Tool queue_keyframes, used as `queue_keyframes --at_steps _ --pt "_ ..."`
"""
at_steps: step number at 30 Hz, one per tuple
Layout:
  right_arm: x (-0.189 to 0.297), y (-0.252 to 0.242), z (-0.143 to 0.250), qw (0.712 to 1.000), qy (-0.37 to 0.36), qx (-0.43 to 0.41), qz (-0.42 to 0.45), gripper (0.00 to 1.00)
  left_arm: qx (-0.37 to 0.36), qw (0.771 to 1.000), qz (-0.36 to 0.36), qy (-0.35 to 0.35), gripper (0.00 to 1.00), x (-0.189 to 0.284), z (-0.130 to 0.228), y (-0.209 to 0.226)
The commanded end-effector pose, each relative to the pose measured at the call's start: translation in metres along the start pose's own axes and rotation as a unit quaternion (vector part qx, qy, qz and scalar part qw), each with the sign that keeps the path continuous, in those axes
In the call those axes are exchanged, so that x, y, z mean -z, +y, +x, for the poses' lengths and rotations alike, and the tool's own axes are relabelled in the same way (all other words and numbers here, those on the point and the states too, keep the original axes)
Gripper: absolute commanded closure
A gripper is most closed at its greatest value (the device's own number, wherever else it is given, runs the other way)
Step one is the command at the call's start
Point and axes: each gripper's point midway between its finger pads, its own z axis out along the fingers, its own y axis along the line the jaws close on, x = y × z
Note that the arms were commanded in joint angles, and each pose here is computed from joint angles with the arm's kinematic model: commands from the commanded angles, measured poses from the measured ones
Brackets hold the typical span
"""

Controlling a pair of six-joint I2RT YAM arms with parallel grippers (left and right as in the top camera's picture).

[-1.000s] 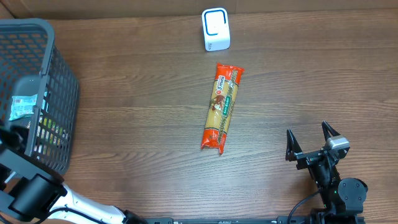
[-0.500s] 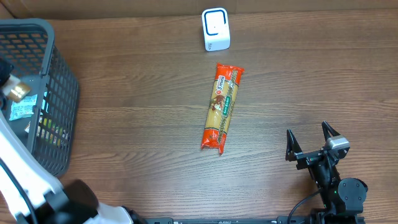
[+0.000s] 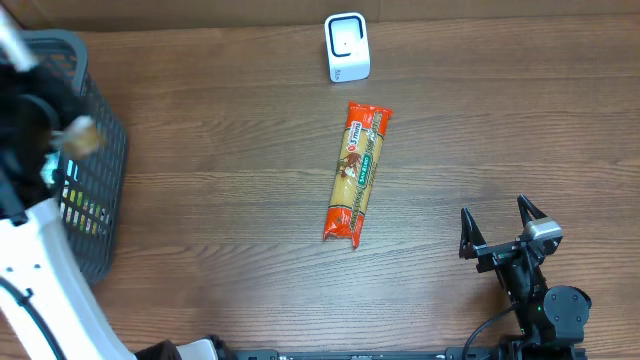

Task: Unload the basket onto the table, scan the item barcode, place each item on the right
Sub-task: 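Reach the left gripper into the basket and grasp the white tube, then place the white tube beside the spaghetti pack and release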

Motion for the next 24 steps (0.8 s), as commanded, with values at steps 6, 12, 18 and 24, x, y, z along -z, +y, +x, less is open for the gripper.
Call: queue_keyframes --at_steps 6,12,18,24 --pt "0.000 0.001 0.002 1.000 -0.002 0.000 -0.001 0.00 -0.152 0.982 0.081 0.078 0.96 0.006 0.070 -0.093" --pt "0.000 0.001 0.002 1.000 -0.002 -0.001 -0.001 0.00 -0.256 0.941 0.112 0.191 0.96 -0.030 0.167 -0.144" --pt "0.000 0.001 0.002 1.000 -0.002 0.000 -0.001 0.00 -0.292 0.902 0.124 0.293 0.96 -0.075 0.269 -0.170" --pt "0.000 0.001 0.002 1.000 -0.002 0.000 -0.001 0.00 -0.265 0.896 0.077 0.349 0.96 -0.108 0.326 -0.160"
